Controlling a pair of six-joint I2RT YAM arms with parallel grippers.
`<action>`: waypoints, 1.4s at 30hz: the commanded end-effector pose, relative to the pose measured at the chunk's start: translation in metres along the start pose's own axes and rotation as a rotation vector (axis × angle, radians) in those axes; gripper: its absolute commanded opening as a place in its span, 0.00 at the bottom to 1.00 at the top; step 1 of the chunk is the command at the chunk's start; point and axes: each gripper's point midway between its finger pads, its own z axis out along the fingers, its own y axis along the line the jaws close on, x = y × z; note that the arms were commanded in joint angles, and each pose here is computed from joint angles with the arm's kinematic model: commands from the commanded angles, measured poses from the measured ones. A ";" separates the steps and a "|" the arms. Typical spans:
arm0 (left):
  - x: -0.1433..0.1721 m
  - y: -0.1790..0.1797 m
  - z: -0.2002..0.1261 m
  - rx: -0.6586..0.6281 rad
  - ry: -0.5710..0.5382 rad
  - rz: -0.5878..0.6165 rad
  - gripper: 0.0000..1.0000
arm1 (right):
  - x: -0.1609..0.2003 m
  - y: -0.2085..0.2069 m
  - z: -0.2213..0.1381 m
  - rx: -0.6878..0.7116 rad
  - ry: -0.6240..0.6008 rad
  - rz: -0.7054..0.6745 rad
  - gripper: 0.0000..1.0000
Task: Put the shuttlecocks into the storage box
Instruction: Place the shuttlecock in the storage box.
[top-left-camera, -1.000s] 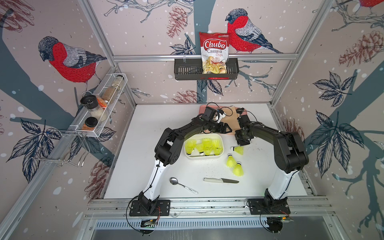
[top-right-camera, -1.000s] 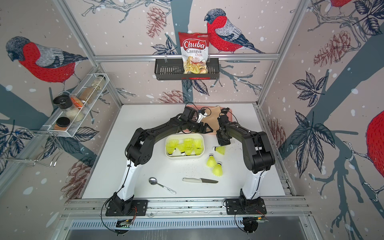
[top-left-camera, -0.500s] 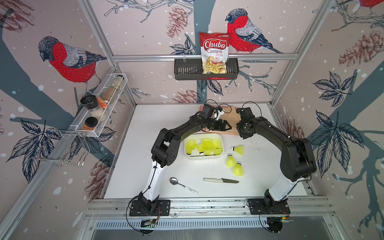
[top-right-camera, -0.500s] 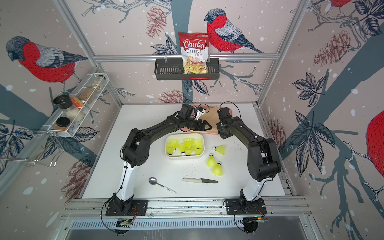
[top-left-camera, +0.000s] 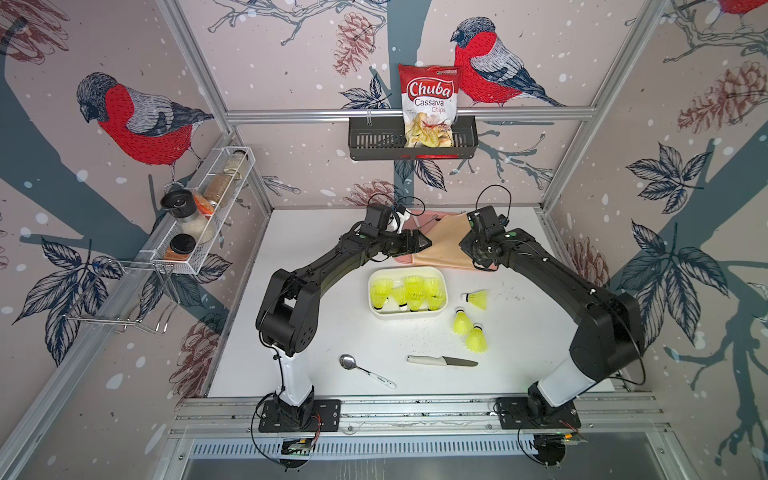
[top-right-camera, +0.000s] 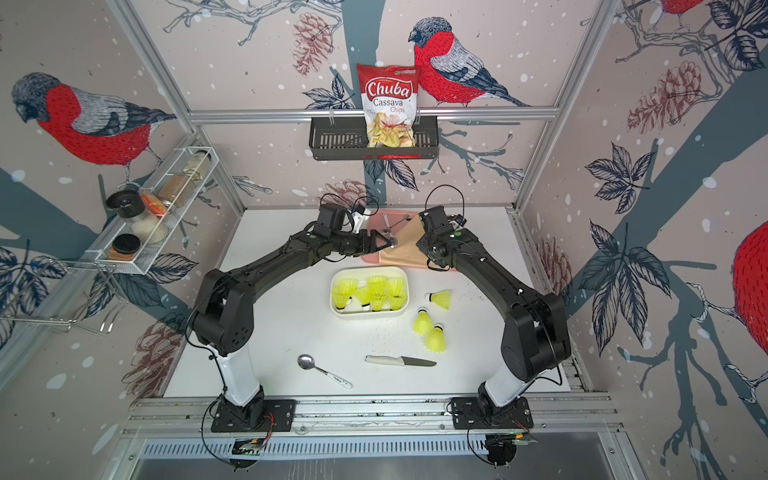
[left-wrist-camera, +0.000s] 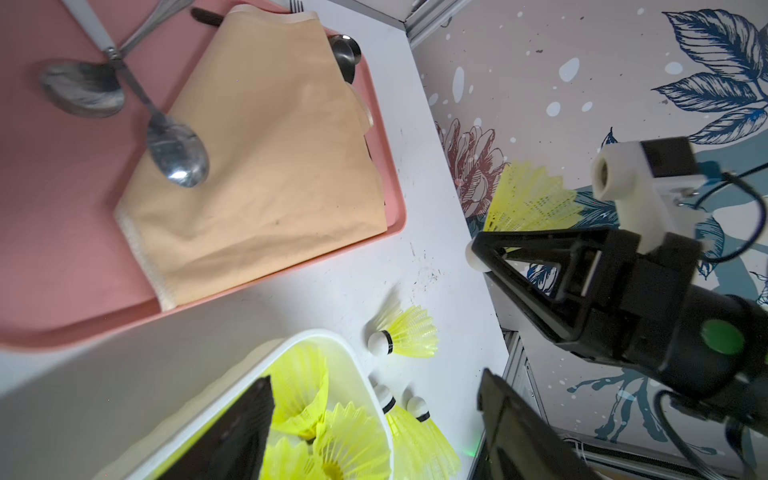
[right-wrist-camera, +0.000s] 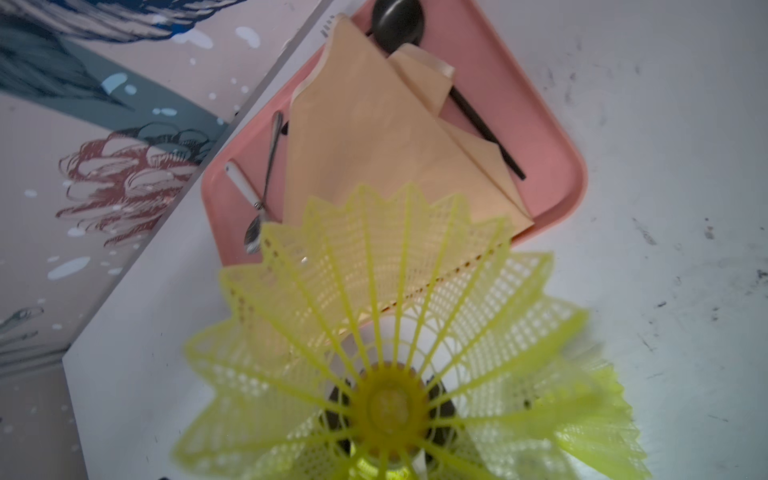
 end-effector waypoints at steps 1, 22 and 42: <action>0.005 0.006 -0.018 -0.039 -0.032 -0.020 0.80 | 0.007 0.023 -0.013 -0.047 -0.019 -0.155 0.23; 0.088 0.091 -0.155 -0.427 -0.162 -0.276 0.78 | 0.185 0.130 -0.018 -0.280 0.290 -0.608 0.23; 0.132 0.102 -0.163 -0.447 -0.136 -0.331 0.75 | 0.250 0.141 0.014 -0.217 0.448 -0.752 0.24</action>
